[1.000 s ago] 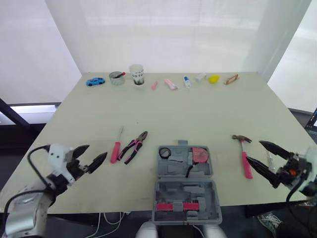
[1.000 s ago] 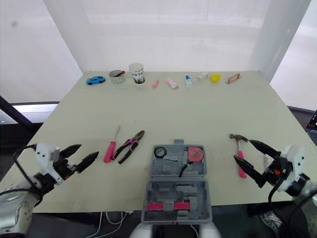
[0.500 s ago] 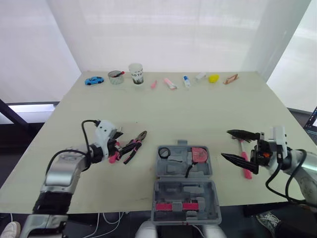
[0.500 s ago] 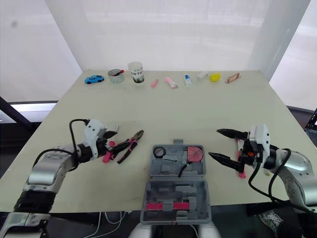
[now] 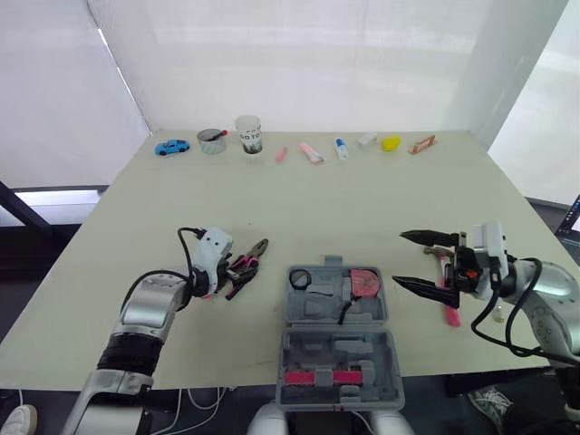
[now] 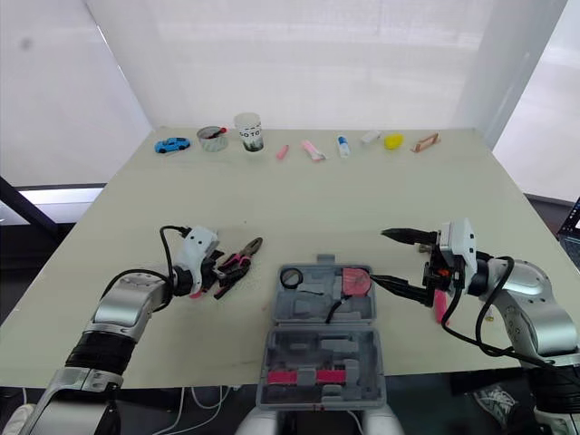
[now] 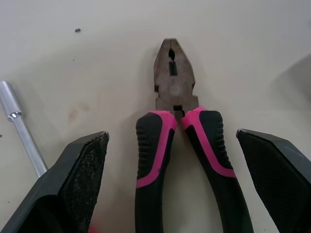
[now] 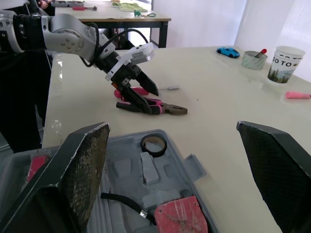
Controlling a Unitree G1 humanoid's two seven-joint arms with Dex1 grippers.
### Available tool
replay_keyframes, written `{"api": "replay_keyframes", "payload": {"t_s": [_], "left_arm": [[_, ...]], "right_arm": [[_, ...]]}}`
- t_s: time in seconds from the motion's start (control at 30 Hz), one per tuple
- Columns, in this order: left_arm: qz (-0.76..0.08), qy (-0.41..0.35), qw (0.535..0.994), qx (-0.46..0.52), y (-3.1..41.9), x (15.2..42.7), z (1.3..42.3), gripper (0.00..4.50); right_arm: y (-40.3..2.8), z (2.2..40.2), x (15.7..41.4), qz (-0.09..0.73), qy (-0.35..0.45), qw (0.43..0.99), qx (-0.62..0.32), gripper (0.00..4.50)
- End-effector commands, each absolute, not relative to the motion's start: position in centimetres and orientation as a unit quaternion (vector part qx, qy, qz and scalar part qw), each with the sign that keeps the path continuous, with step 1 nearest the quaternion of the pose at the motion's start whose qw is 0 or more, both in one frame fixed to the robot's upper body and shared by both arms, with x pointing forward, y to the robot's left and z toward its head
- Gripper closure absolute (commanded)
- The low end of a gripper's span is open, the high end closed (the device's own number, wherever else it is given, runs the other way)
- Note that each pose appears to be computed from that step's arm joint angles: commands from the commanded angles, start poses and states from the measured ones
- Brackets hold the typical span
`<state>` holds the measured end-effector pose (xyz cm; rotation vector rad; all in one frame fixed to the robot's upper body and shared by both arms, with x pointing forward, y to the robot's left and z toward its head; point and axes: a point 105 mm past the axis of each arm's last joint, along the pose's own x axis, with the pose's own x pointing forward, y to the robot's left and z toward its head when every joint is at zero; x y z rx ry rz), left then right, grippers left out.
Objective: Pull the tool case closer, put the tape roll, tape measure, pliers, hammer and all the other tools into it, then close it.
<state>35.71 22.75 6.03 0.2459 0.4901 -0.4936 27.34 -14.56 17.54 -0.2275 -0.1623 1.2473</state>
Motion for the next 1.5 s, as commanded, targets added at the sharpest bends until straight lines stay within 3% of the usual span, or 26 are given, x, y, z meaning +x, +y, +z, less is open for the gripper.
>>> {"api": "replay_keyframes", "payload": {"t_s": [0.03, 0.23, 0.37, 0.4, 0.57, 0.7, 1.13, 1.5], "left_arm": [[-0.254, 0.234, 0.930, 0.127, 22.0, 36.0, 5.8, 0.00], [-0.259, 0.235, 0.930, 0.117, 21.7, 36.3, 5.3, 0.00], [-0.262, 0.236, 0.929, 0.109, 21.5, 36.1, 4.8, 1.87], [-0.262, 0.236, 0.929, 0.108, 21.5, 36.0, 4.7, 1.94], [-0.259, 0.214, 0.934, 0.124, 21.6, 36.3, 5.1, 1.93], [-0.297, 0.167, 0.928, 0.151, 20.8, 36.9, 8.1, 1.93], [-0.556, 0.096, 0.779, 0.273, 14.4, 35.4, 17.0, 1.93], [-0.657, 0.085, 0.692, 0.286, 9.9, 34.3, 18.4, 1.93]], "right_arm": [[-14.4, 18.6, 27.4, 0.587, -0.098, 0.795, -0.116, 0.10], [-14.1, 18.5, 27.3, 0.594, -0.096, 0.790, -0.118, 0.10], [-14.2, 18.4, 27.5, 0.592, -0.098, 0.792, -0.113, 0.00], [-14.2, 18.4, 27.5, 0.591, -0.098, 0.793, -0.112, 0.00], [-14.1, 18.0, 27.3, 0.596, -0.092, 0.789, -0.112, 0.00], [-13.6, 17.8, 27.4, 0.601, -0.084, 0.786, -0.116, 0.00], [-10.7, 17.5, 30.6, 0.548, -0.017, 0.819, -0.171, 0.00], [-7.4, 17.6, 31.3, 0.563, 0.018, 0.796, -0.223, 0.00]]}}
